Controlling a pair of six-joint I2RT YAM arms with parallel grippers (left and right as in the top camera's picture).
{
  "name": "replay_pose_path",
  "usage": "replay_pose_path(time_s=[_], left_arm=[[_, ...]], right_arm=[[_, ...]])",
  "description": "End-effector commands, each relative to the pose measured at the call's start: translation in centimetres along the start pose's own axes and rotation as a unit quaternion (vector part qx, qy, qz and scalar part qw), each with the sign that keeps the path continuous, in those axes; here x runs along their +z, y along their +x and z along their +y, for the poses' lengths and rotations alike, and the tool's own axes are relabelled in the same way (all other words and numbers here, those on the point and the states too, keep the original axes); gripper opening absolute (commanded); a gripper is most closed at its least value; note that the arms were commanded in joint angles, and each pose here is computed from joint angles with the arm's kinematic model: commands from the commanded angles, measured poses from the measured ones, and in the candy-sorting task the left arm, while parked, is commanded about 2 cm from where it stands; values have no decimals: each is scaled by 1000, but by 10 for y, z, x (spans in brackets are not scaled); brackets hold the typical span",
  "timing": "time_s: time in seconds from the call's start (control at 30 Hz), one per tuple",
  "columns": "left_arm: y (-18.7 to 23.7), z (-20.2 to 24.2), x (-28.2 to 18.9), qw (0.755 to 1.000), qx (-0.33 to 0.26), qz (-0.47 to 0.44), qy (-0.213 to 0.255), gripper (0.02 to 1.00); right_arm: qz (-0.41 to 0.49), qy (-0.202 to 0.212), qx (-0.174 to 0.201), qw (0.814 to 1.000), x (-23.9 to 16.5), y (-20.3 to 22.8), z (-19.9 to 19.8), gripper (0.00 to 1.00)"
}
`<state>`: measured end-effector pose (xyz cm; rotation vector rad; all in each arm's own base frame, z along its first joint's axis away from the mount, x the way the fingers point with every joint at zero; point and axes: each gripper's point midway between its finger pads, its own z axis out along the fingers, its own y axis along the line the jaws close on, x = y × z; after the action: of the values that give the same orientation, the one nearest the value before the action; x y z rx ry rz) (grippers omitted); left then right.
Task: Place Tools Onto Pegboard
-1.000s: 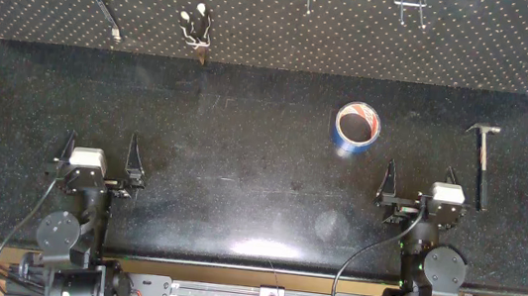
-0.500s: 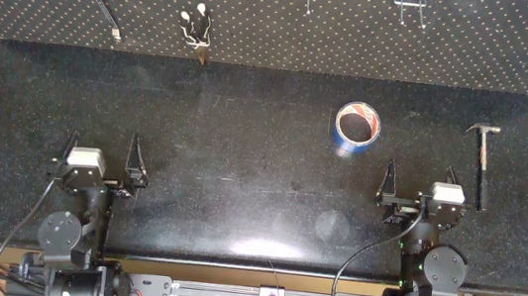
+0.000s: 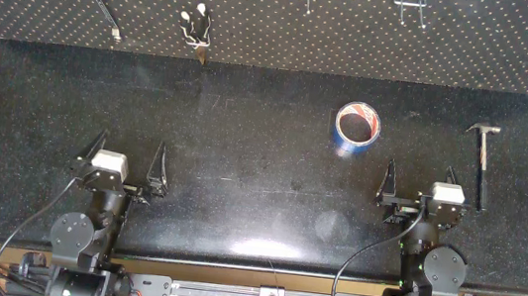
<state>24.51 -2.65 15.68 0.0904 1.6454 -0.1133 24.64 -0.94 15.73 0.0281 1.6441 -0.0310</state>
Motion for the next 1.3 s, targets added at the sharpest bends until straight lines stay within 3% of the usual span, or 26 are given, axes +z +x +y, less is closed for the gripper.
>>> replay_pose_path(time_s=[0.03, 0.37, 0.53, 0.77, 1.03, 1.2, 1.3], left_arm=[[0, -1, -1, 1000, -6, 0, -1, 996], [1, -1, -1, 1000, -6, 0, -1, 996], [1, -1, -1, 1000, -6, 0, -1, 996], [1, -1, -1, 1000, -6, 0, -1, 996], [1, -1, -1, 1000, -6, 0, -1, 996], [1, -1, -1, 1000, -6, 0, -1, 996], [1, -1, -1, 1000, -6, 0, -1, 996]], right_arm=[[-2, -1, -7, 1000, 0, 0, 0, 1000], [-2, -1, -7, 1000, 0, 0, 0, 1000], [-2, 13, -41, 999, 0, 0, -5, 1000], [-8, 10, -48, 999, -1, -5, -4, 1000], [5, 9, -48, 999, 8, -78, -4, 1000], [43, 6, -48, 998, 46, -121, -4, 1000], [52, 6, -45, 998, 61, -121, -4, 1000]])
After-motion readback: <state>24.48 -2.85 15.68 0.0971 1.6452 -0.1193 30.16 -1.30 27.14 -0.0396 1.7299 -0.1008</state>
